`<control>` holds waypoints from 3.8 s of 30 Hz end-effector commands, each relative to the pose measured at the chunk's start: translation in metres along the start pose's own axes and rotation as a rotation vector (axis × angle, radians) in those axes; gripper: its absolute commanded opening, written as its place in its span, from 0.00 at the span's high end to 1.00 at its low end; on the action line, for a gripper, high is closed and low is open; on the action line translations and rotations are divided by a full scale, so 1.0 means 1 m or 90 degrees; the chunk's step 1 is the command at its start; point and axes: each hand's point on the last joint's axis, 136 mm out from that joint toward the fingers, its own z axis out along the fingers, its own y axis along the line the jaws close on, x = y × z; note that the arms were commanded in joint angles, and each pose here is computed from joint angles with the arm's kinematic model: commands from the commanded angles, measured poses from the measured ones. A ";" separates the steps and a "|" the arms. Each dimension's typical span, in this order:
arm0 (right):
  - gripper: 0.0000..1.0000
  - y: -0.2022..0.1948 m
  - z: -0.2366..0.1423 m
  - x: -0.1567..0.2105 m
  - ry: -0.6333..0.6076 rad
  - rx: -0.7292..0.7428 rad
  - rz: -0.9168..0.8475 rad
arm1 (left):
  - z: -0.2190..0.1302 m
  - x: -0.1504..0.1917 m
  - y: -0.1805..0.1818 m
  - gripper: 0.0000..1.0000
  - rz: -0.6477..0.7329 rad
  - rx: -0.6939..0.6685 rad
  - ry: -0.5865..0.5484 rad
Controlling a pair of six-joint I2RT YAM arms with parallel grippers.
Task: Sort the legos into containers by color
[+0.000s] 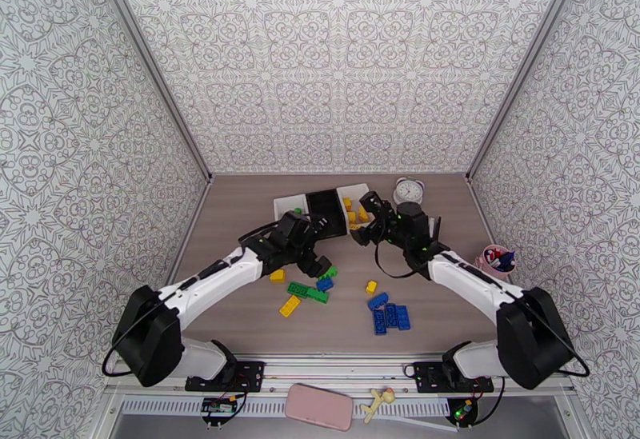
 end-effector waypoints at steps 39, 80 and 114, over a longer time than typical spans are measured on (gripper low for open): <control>0.10 0.053 -0.051 0.035 0.082 -0.171 -0.027 | 0.095 0.045 -0.034 0.83 0.063 0.086 0.277; 0.08 0.114 0.042 -0.043 -0.056 -0.252 -0.052 | -0.073 -0.052 0.153 0.91 -0.307 -0.270 -0.322; 0.06 0.061 0.031 -0.026 0.043 -0.032 -0.044 | -0.019 -0.061 0.193 0.22 -0.344 -0.258 -0.283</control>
